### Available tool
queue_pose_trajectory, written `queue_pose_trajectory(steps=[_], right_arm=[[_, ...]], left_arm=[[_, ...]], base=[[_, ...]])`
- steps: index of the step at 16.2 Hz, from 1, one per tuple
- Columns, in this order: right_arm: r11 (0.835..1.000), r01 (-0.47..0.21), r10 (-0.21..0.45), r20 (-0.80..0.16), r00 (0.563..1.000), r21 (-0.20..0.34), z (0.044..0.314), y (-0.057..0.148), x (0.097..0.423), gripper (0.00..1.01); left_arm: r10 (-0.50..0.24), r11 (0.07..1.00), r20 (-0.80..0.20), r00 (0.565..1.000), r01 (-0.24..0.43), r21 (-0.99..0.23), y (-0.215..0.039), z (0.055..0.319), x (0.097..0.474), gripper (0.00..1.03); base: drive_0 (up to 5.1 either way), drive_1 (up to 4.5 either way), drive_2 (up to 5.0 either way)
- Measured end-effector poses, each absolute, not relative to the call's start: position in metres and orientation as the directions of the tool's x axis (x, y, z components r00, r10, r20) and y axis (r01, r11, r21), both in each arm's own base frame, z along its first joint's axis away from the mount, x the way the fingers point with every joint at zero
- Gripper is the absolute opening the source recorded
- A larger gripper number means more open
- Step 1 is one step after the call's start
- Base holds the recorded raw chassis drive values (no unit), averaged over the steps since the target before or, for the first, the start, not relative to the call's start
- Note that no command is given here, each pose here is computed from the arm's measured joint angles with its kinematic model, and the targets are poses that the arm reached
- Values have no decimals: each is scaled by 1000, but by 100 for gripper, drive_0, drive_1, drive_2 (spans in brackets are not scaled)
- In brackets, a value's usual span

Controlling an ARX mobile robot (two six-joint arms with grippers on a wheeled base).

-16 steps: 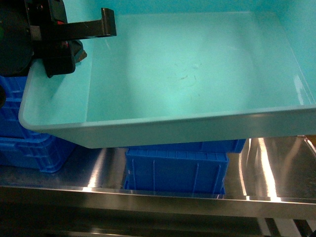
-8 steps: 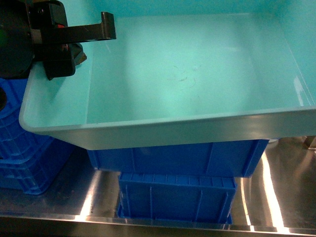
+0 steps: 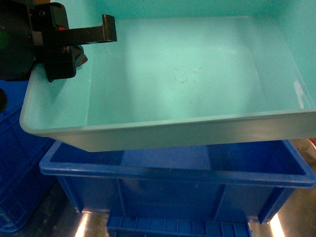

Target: Stack blue boxes stably on right

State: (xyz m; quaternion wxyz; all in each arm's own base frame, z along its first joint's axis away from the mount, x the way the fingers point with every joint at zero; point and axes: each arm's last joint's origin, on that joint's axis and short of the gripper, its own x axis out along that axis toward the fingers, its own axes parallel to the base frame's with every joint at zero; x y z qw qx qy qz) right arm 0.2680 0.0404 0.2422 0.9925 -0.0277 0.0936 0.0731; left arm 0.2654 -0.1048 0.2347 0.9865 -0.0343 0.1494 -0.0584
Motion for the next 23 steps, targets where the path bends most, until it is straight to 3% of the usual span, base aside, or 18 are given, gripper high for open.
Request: queue_pose_trajectory(steps=[7, 16, 23], right_arm=[[988, -150, 140, -176, 974, -42, 244, 40, 268, 2], [988, -150, 140, -191, 972, -42, 242, 40, 268, 2], [993, -112, 116, -438, 891, 36, 188, 39, 288, 2]], left_arm=[[-126, 991, -279, 952, 105, -88, -105, 236, 266, 5], [-126, 991, -290, 949, 105, -85, -105, 234, 266, 5], [-161, 985, -517, 841, 172, -28, -108, 195, 314, 5]], base=[[6, 421, -410], [0, 0, 0], [0, 0, 0]])
